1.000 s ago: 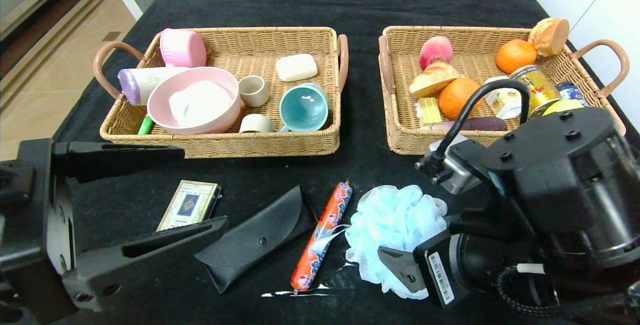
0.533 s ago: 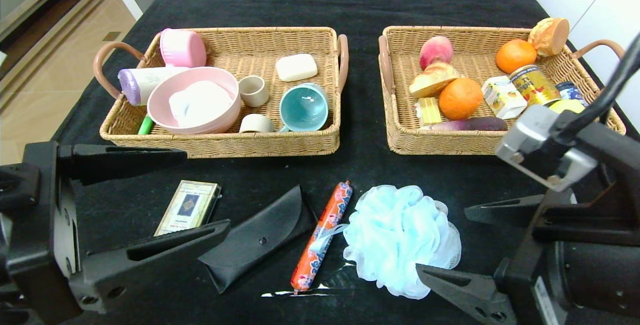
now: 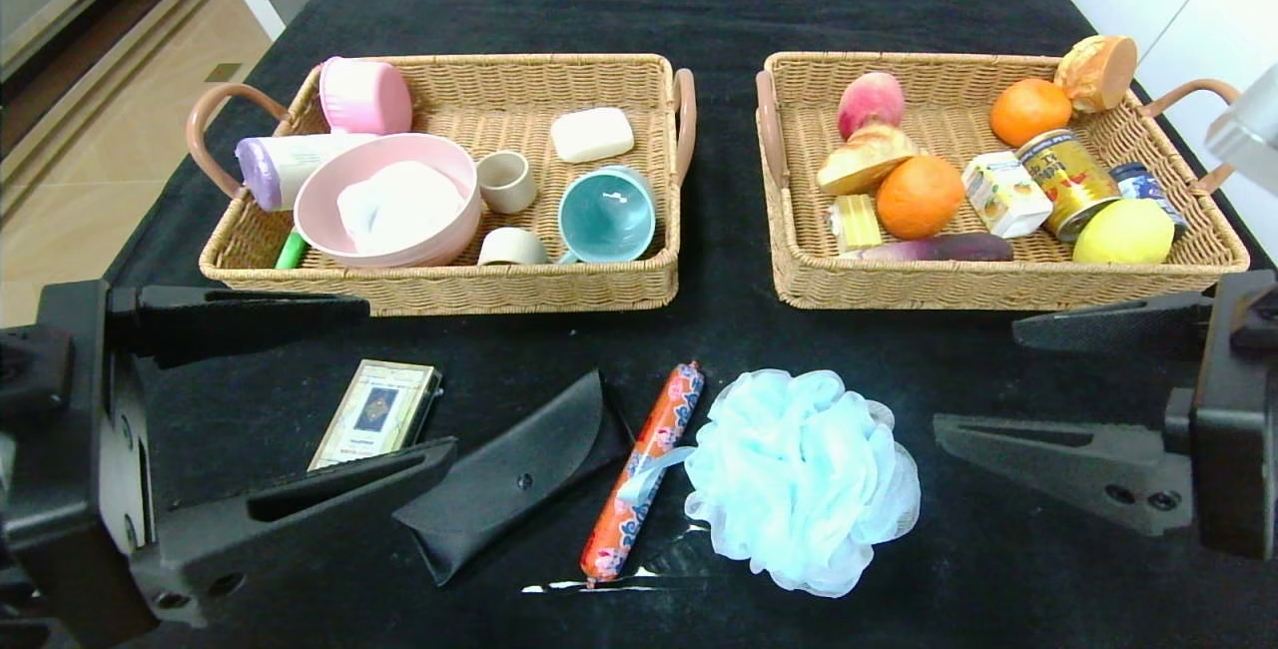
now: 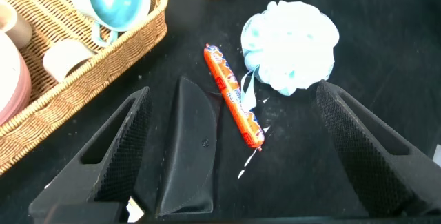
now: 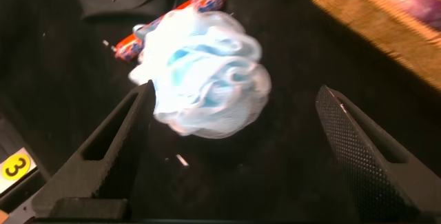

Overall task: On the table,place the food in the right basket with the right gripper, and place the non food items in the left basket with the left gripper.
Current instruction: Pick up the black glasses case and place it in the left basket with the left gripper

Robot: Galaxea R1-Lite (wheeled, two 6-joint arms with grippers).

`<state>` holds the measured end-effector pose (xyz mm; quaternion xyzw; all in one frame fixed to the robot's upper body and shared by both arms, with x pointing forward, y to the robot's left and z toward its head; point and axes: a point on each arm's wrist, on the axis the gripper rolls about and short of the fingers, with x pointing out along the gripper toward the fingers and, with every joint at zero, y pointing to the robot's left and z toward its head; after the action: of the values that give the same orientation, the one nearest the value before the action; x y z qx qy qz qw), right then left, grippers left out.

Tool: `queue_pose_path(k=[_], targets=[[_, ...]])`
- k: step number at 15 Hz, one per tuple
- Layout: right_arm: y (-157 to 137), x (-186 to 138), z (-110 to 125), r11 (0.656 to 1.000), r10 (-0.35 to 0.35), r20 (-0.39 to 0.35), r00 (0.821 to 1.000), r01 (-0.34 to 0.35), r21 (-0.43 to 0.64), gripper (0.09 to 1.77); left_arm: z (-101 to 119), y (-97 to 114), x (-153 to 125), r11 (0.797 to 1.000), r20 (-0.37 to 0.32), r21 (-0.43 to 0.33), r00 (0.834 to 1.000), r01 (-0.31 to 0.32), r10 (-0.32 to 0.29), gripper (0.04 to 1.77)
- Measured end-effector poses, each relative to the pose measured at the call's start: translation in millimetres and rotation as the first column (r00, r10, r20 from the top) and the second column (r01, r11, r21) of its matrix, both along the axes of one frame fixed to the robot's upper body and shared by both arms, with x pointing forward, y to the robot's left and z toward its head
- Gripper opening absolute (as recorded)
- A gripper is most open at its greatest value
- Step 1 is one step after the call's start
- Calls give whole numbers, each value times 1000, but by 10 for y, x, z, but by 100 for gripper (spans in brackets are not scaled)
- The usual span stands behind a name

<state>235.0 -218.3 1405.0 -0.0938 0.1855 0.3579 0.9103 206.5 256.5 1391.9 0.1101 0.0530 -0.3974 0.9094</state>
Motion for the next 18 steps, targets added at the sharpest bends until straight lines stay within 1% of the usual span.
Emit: queue_pose_path(k=[4,7,8,10,12,16,18], targets=[[-378,151,116,998,-1,50,999,-2,63,170,10,7,-12,1000,6,-1,1000,0,0,172],[-617,195,136,998,-40,87,995,35,49,170,11,11,-18,1000,13,5,1000,2,-3,172],[-682,204,114,998,-49,84,995,45,47,170,10,9,-19,1000,13,5,1000,4,-4,172],[-779,222,32,996,-73,54,996,71,47,170,9,7,-22,1000,16,8,1000,8,-8,172],[-825,239,-32,994,-100,31,995,98,44,170,11,11,-31,1000,25,14,1000,10,-10,172],[-837,264,-150,994,-107,-8,994,107,33,170,1,14,-35,1000,22,18,1000,7,-7,172],[-838,266,-173,994,-107,-12,994,108,30,170,-7,24,-48,999,0,34,1000,5,-5,172]])
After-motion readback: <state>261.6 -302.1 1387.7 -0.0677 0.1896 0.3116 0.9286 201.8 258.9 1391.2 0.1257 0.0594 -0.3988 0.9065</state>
